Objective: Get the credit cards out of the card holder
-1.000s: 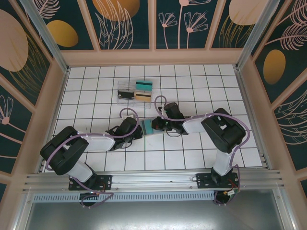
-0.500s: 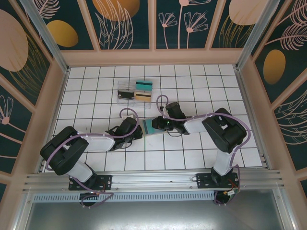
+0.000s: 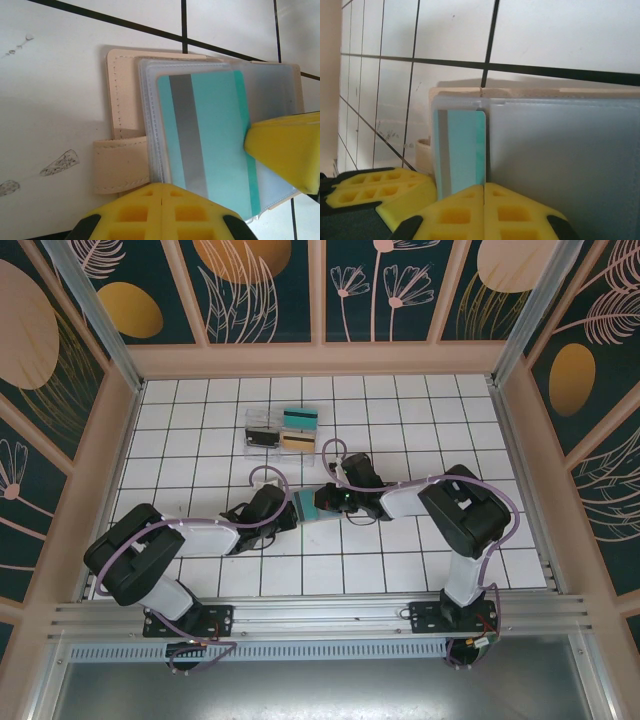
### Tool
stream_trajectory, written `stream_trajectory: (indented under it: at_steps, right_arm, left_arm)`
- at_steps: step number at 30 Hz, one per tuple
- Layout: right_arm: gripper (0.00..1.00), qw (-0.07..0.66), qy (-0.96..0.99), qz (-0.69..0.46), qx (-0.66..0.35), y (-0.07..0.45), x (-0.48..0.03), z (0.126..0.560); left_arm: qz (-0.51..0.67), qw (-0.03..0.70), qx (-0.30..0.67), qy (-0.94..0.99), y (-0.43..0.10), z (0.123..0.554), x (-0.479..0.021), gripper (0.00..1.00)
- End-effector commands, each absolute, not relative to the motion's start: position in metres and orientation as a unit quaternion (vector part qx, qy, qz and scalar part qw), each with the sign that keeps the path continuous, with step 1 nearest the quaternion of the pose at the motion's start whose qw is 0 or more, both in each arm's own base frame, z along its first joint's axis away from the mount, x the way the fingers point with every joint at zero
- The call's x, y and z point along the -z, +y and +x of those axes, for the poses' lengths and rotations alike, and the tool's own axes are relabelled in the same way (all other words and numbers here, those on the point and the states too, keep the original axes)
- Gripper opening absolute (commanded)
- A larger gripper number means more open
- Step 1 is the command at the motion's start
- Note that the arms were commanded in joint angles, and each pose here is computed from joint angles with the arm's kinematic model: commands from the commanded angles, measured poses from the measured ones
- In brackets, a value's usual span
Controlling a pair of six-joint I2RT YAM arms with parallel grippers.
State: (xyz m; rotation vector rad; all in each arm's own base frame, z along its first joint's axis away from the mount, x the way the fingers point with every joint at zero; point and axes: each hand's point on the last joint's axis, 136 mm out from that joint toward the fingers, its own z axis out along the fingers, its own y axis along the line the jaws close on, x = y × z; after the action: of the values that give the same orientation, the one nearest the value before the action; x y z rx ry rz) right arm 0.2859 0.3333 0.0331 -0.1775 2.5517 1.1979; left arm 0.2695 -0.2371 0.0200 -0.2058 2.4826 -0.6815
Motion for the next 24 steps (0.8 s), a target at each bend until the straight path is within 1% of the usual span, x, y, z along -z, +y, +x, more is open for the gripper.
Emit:
stream_trajectory:
  at_steps: [1,17,22,24]
  right_arm:
    - [0.0,0.157,0.893,-0.064,-0.416,0.334,-0.031,0.287]
    - [0.0,0.182,0.893,-0.027,-0.411,0.286,-0.035,0.298]
    - [0.0,0.179,0.892,-0.026,-0.414,0.278,-0.035,0.293]
    - [0.0,0.187,0.893,-0.01,-0.41,0.264,-0.035,0.3]
  left_arm:
    - [-0.079,0.269,0.244,0.928,-0.23,0.264,-0.015,0.06]
    - [-0.079,0.269,0.239,0.93,-0.227,0.263,-0.014,0.05]
    - [-0.076,0.269,0.237,0.93,-0.227,0.263,-0.014,0.05]
    - [-0.075,0.268,0.236,0.931,-0.227,0.262,-0.014,0.05]
